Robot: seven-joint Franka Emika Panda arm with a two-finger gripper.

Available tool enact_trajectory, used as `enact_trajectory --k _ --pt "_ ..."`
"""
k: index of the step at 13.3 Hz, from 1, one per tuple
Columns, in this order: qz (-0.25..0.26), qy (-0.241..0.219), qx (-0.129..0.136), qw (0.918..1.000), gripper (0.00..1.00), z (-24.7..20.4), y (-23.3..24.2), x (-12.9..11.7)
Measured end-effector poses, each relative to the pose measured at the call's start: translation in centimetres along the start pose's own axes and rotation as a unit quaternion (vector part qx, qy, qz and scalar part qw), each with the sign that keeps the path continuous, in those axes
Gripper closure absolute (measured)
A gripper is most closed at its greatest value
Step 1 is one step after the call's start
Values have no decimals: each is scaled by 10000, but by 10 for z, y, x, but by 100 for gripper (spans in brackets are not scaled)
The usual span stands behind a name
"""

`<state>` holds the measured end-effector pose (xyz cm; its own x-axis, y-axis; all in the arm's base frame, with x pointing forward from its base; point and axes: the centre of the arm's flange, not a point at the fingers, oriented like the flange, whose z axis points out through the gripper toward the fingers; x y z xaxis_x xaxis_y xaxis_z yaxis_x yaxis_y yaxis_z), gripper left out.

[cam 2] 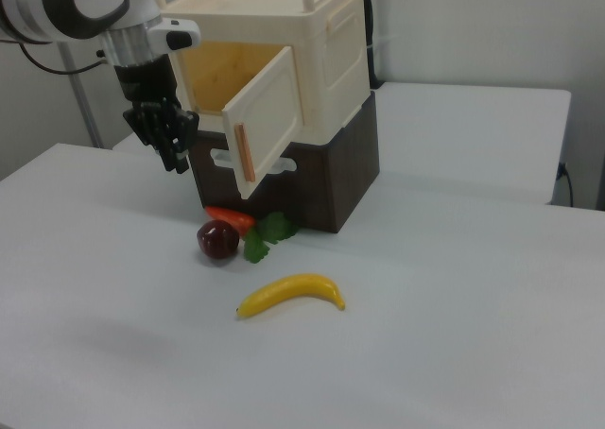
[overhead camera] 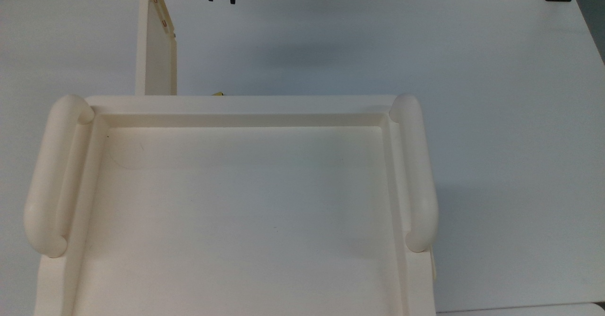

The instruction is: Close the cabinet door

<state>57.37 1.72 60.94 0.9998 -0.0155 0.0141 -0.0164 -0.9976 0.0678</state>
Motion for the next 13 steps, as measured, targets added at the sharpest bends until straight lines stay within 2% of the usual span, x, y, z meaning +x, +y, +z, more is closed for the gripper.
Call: enact_trajectory --k 3,10,13 --pt "-19 -53 -1 10000 99 2 -2 0" --pt "-40 -25 2 10000 99 -1 -5 0" --pt "-20 357 26 9994 99 -39 -3 -2"
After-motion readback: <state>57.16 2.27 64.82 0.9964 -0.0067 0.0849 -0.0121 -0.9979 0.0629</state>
